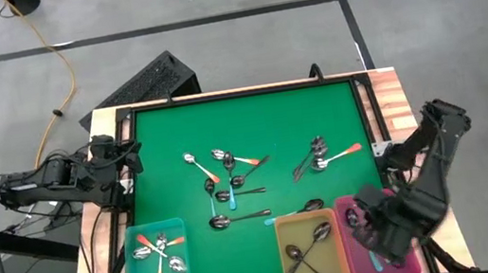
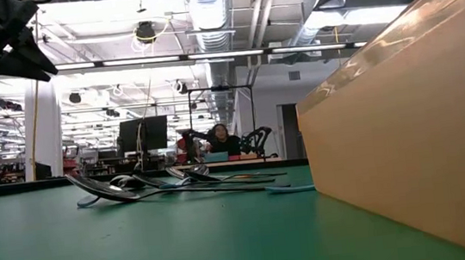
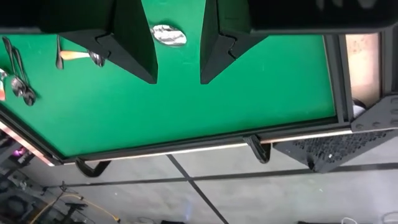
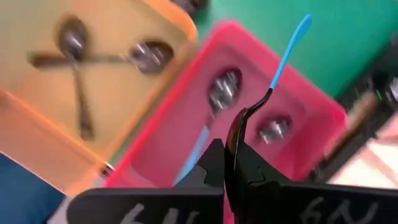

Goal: Sort silverware by color (type)
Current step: Put the blue spoon into the pink bin, then put the black spoon into the orange bin

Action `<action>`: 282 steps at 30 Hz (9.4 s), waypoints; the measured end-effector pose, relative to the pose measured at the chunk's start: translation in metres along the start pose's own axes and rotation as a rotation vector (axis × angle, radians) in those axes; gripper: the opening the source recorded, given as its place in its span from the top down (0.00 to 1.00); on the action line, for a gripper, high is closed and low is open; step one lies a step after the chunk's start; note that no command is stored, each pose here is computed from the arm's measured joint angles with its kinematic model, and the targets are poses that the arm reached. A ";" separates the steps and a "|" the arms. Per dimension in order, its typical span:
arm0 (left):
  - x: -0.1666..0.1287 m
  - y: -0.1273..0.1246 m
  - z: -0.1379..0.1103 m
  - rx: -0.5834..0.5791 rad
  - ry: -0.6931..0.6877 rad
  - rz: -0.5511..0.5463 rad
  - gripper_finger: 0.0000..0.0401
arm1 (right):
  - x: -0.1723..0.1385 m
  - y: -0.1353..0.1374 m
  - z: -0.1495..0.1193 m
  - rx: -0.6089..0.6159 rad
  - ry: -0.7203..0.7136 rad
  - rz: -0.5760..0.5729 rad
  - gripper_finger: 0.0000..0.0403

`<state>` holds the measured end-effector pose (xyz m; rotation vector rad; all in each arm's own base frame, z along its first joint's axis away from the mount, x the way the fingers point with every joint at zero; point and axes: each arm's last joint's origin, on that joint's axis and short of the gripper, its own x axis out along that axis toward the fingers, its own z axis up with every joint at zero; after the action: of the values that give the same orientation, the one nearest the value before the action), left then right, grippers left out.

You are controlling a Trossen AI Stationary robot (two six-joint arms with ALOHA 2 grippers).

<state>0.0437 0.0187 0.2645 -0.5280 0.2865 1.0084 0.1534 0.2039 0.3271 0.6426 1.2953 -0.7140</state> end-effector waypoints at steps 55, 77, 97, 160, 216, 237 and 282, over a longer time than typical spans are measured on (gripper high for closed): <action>0.000 0.001 0.001 -0.020 -0.047 0.032 0.74 | 0.104 0.041 -0.139 -0.305 -0.142 -0.081 0.85; 0.000 -0.004 0.001 -0.043 0.021 -0.046 0.74 | 0.081 0.043 -0.091 -0.346 -0.187 -0.128 0.83; 0.000 -0.004 0.000 -0.010 0.056 -0.076 0.74 | 0.036 -0.042 0.025 -0.270 -0.623 -0.022 0.83; 0.000 -0.002 -0.001 0.033 0.048 -0.044 0.74 | 0.229 -0.156 0.198 -0.033 -0.094 -0.033 0.57; 0.000 0.005 -0.005 -0.019 0.083 0.007 0.74 | 0.160 -0.102 0.187 -0.040 0.034 -0.057 0.45; 0.000 0.004 -0.003 -0.051 0.045 0.014 0.74 | 0.192 -0.095 0.148 0.136 0.051 -0.048 0.43; 0.000 -0.004 0.003 -0.032 -0.017 -0.033 0.74 | 0.200 -0.099 0.161 0.097 -0.079 -0.043 0.98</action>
<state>0.0467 0.0184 0.2679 -0.5518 0.2462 0.9864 0.2004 -0.0040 0.1533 0.6605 1.2097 -0.8337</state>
